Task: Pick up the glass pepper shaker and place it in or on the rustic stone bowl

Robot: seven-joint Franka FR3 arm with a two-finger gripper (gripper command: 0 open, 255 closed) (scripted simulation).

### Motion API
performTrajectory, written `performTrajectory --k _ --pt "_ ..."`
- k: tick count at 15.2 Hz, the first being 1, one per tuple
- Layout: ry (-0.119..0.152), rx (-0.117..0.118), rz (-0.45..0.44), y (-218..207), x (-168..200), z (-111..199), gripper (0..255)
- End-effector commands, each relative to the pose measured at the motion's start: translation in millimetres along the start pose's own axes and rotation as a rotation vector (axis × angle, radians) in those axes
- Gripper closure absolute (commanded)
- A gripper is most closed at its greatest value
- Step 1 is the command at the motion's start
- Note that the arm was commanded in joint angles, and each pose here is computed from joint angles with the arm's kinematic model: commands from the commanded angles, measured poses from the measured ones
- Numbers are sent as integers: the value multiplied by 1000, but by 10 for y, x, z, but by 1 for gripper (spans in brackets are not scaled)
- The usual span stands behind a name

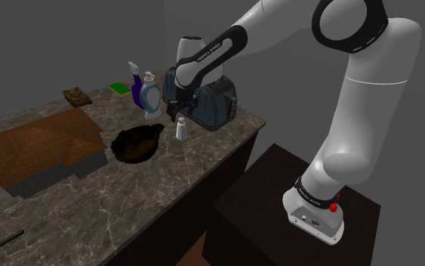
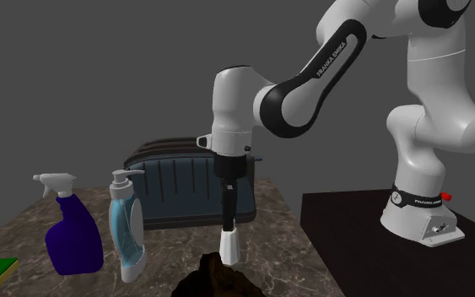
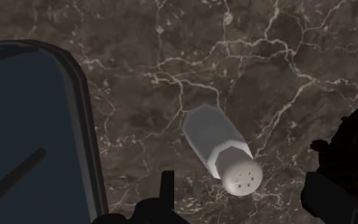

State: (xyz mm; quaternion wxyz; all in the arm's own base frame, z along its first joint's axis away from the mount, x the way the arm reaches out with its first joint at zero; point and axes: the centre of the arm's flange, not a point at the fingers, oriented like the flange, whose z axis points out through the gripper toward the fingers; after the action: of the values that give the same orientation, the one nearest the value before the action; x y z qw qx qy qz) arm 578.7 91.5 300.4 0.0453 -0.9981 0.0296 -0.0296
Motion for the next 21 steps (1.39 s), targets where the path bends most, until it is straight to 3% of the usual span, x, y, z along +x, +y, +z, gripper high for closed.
performTrajectory --k 1,10,11,21 --pt "1 0 0 10 0 104 0" --pt "1 0 0 10 0 186 0" --pt "1 0 0 10 0 186 255" --pt "1 0 0 6 3 134 255"
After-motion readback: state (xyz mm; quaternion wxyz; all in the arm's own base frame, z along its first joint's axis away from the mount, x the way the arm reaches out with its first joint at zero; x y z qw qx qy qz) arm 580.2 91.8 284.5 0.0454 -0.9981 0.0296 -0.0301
